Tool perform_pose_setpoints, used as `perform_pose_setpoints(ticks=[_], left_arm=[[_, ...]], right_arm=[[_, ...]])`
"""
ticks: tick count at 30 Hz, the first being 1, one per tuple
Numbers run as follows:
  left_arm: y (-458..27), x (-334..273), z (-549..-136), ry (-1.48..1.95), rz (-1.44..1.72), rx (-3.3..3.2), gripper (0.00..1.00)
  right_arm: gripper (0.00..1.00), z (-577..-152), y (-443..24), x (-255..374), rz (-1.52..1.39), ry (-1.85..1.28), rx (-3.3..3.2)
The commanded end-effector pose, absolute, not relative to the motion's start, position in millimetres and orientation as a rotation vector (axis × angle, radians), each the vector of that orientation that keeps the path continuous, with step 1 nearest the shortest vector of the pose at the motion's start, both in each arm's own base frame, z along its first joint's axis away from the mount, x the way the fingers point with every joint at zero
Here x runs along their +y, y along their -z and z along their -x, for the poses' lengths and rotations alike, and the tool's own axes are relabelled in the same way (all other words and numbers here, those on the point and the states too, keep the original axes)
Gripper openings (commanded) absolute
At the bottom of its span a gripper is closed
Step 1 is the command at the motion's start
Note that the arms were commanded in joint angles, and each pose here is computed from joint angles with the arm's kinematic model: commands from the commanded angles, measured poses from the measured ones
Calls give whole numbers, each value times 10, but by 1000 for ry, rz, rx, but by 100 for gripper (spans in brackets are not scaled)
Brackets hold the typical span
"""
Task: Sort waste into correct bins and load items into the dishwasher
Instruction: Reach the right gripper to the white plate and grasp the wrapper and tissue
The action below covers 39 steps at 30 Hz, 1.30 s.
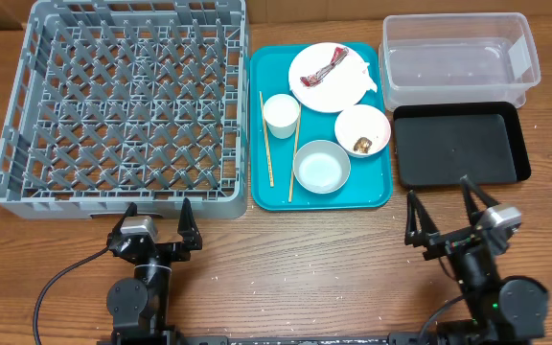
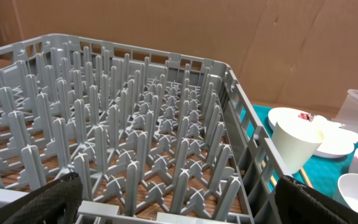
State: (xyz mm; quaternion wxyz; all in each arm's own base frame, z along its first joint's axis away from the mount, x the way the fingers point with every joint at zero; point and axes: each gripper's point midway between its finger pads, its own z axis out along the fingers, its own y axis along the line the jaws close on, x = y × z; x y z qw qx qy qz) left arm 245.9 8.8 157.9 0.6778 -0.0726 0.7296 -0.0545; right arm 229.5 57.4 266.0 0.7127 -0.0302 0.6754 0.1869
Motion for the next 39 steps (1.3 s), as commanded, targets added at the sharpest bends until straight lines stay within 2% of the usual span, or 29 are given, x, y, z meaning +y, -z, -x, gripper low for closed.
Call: perform_pose_setpoints(ticks=[1, 7, 19, 30, 35, 37, 39], left_arm=[[-1555, 122, -2460, 94, 162, 1642, 100], [-1555, 122, -2460, 94, 162, 1642, 100], [-1555, 122, -2460, 94, 162, 1642, 100], [-1555, 122, -2460, 94, 162, 1642, 100], [-1555, 122, -2460, 94, 162, 1642, 100], [-1555, 122, -2460, 94, 162, 1642, 100], [-1555, 122, -2460, 94, 162, 1642, 100]], right_arm=[[100, -2305, -3048, 605, 86, -422, 1491], [100, -2546, -3466, 762, 142, -480, 1584], [100, -3661, -3686, 1352, 216, -679, 2089], [100, -4606, -3269, 1883, 313, -715, 2238], [100, -4825, -3033, 1954, 318, -727, 2243], [94, -4961, -2891, 1937, 208, -734, 2274], [90, -5132, -2675, 1848, -38, -715, 2329]])
